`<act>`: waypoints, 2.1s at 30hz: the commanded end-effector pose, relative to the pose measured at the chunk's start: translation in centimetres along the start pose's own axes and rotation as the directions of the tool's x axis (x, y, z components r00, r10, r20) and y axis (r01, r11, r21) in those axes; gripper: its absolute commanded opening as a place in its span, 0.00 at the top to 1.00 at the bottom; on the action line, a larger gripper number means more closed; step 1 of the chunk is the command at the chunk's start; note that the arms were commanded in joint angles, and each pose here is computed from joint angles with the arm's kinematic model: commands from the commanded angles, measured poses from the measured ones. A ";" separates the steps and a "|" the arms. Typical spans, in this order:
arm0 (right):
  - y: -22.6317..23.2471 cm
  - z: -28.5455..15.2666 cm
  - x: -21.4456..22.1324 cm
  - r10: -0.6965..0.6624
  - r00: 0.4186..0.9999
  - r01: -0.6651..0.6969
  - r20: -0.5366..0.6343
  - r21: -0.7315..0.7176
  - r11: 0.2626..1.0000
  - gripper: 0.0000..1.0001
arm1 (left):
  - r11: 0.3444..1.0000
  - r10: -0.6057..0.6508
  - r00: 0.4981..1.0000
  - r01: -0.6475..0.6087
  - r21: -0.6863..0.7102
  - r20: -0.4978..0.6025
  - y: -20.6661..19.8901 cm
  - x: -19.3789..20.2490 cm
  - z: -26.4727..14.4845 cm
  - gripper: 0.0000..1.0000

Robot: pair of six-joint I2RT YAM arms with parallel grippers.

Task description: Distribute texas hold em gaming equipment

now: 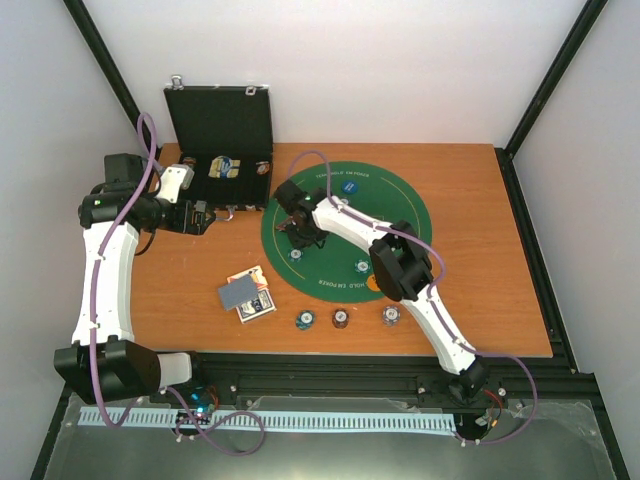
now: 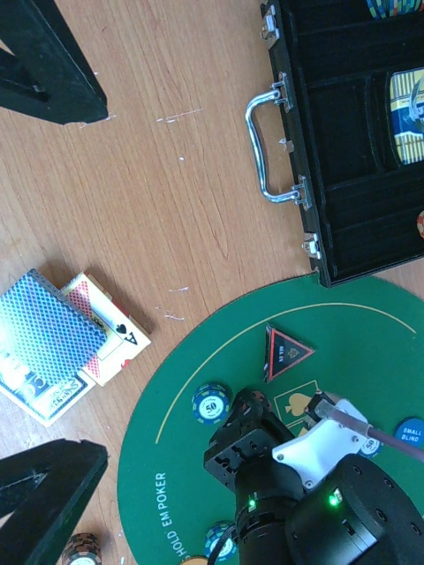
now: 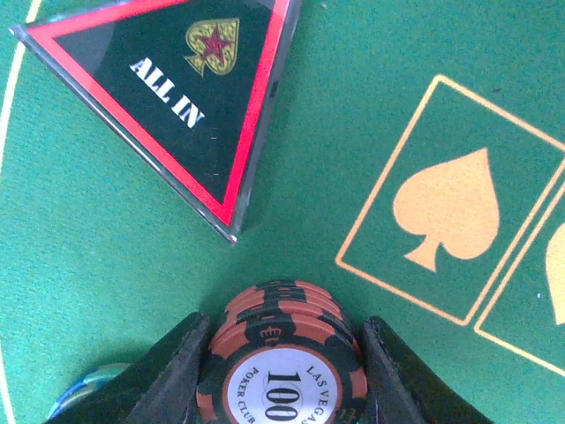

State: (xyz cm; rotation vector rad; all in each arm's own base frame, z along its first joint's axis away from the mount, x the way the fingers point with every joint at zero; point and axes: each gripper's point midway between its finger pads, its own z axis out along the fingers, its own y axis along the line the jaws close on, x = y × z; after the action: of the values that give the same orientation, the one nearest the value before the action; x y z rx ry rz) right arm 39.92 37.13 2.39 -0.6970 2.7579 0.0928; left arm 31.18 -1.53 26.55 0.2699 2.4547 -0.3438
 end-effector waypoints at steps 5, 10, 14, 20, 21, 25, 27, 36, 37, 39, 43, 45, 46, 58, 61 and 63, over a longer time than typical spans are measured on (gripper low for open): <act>0.1 -2.3 -2.1 -0.002 0.999 0.003 0.047 -0.021 1.000 0.49 | 1.000 0.013 0.998 -0.013 -0.009 0.064 -0.2 -1.5 -1.4 0.00; -0.4 -5.0 -3.2 -0.008 0.996 0.009 0.090 -0.014 1.000 0.43 | 1.000 0.006 0.998 -0.006 -0.005 0.063 -0.3 -1.5 -1.4 0.00; -1.0 -6.9 -3.7 -0.008 0.994 0.007 0.107 0.012 1.000 0.43 | 1.000 0.009 0.998 -0.009 -0.006 0.065 -0.3 -1.4 -1.5 0.00; -1.4 -10.9 -0.5 -0.006 0.992 0.003 0.125 0.021 1.000 0.39 | 1.000 0.011 0.998 -0.011 -0.013 0.063 -0.3 -1.3 -1.7 0.00; -1.3 -12.5 0.4 -0.004 0.989 0.003 0.148 0.007 1.000 0.38 | 1.000 0.015 0.998 -0.014 -0.013 0.066 -0.4 -1.4 -1.8 0.00; -0.9 -13.8 6.7 -0.008 0.993 0.006 0.121 0.010 1.000 0.32 | 1.000 0.011 0.998 -0.010 -0.010 0.059 -0.3 -1.2 -1.6 0.00; -0.4 -13.9 10.0 -0.007 0.995 0.007 0.100 -0.001 1.000 0.30 | 1.000 0.011 0.998 -0.010 -0.003 0.062 -0.5 -1.2 -1.6 0.00; 1.6 -11.6 19.9 -0.001 1.000 0.001 -0.006 -0.043 0.999 0.26 | 1.000 0.014 0.998 -0.014 -0.008 0.056 -0.5 -0.7 -1.7 0.00; 1.8 -11.3 20.3 -0.002 1.000 0.001 -0.015 -0.049 0.999 0.26 | 1.000 0.014 0.998 -0.013 -0.008 0.055 -0.6 -0.7 -1.7 0.00; 2.4 -10.8 20.7 -0.010 1.000 0.008 -0.026 -0.069 0.998 0.26 | 1.000 0.012 0.999 -0.012 -0.005 0.053 -0.6 -0.6 -1.7 0.00; 2.9 -9.9 20.9 -0.030 0.999 0.027 -0.042 -0.076 0.997 0.25 | 1.000 0.010 0.999 -0.010 -0.004 0.052 -0.7 -0.4 -1.7 0.00; 3.0 -9.4 21.0 -0.039 0.998 0.035 -0.051 -0.074 0.997 0.25 | 1.000 0.008 0.999 -0.008 -0.002 0.048 -0.6 -0.3 -1.5 0.00; 3.0 -9.1 21.1 -0.041 0.998 0.037 -0.056 -0.075 0.997 0.25 | 1.000 0.008 0.999 -0.008 -0.003 0.046 -0.6 -0.2 -1.5 0.00; 2.6 -6.9 22.6 -0.049 0.993 0.043 -0.107 -0.059 0.997 0.28 | 1.000 0.020 0.999 -0.019 -0.007 0.046 -0.6 -0.3 -1.6 0.00; 2.4 -6.4 23.0 -0.043 0.992 0.037 -0.118 -0.057 0.998 0.30 | 1.000 0.020 0.999 -0.020 -0.007 0.047 -0.6 -0.4 -1.6 0.00; 2.2 -6.1 23.4 -0.039 0.991 0.032 -0.126 -0.056 0.998 0.33 | 1.000 0.020 0.999 -0.020 -0.005 0.045 -0.6 -0.4 -1.5 0.00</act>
State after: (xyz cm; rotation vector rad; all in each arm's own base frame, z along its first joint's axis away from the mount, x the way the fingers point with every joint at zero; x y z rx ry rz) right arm 17.87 27.86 2.21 -0.7996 2.8566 0.1212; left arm 30.59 -1.65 27.20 0.2738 2.4318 -0.3353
